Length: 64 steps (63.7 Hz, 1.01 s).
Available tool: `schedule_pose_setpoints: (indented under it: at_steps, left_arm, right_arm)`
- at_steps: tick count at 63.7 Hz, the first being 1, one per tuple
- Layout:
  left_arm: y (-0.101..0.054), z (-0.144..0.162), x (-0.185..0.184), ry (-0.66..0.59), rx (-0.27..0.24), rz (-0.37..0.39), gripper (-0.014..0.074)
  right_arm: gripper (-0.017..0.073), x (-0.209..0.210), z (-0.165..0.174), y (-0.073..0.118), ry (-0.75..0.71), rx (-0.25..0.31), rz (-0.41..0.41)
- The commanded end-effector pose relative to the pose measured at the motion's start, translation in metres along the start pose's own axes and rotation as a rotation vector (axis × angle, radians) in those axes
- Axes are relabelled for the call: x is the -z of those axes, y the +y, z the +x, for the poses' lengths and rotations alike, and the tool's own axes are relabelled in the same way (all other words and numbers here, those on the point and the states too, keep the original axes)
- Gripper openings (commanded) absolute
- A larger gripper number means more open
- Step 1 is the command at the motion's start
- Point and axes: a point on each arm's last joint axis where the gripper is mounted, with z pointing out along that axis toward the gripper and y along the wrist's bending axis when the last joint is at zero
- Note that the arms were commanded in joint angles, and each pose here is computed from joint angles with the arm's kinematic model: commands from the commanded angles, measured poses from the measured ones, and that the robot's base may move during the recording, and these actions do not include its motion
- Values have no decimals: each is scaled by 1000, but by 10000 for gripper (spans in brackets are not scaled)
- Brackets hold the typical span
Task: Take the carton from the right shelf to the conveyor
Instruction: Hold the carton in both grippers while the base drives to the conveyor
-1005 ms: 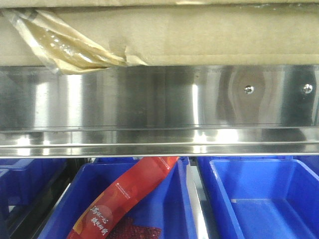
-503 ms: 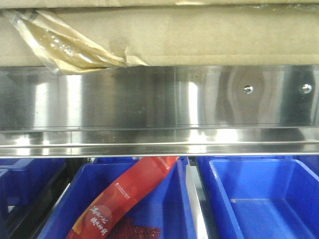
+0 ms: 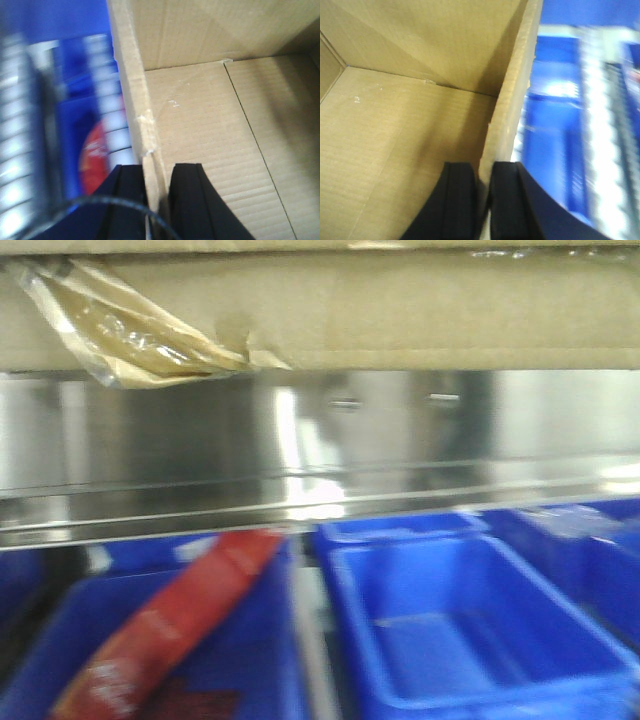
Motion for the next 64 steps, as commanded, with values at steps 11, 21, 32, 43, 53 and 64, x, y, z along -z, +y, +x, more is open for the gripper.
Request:
schedule_pose_setpoints:
  at_steps: [11, 21, 32, 43, 53, 64]
  left_arm:
    - [-4, -5, 5, -55, 0, 42, -17]
    - [-4, -5, 5, -55, 0, 42, -17]
    - [-4, -5, 5, -55, 0, 42, -17]
    - [-4, -5, 5, -55, 0, 42, -17]
    - [-4, -5, 5, -55, 0, 42, -17]
    - [-4, -5, 5, -55, 0, 42, -17]
  right_arm:
    - [-67, 4, -4, 1, -53, 12, -15]
    - [-67, 4, -4, 1, -53, 12, -15]
    - [-67, 4, -4, 1, -53, 12, -15]
    - [-67, 4, -4, 1, -53, 12, -15]
    - [-67, 4, -4, 1, -53, 12, -15]
    - [-67, 4, -4, 1, -53, 12, -15]
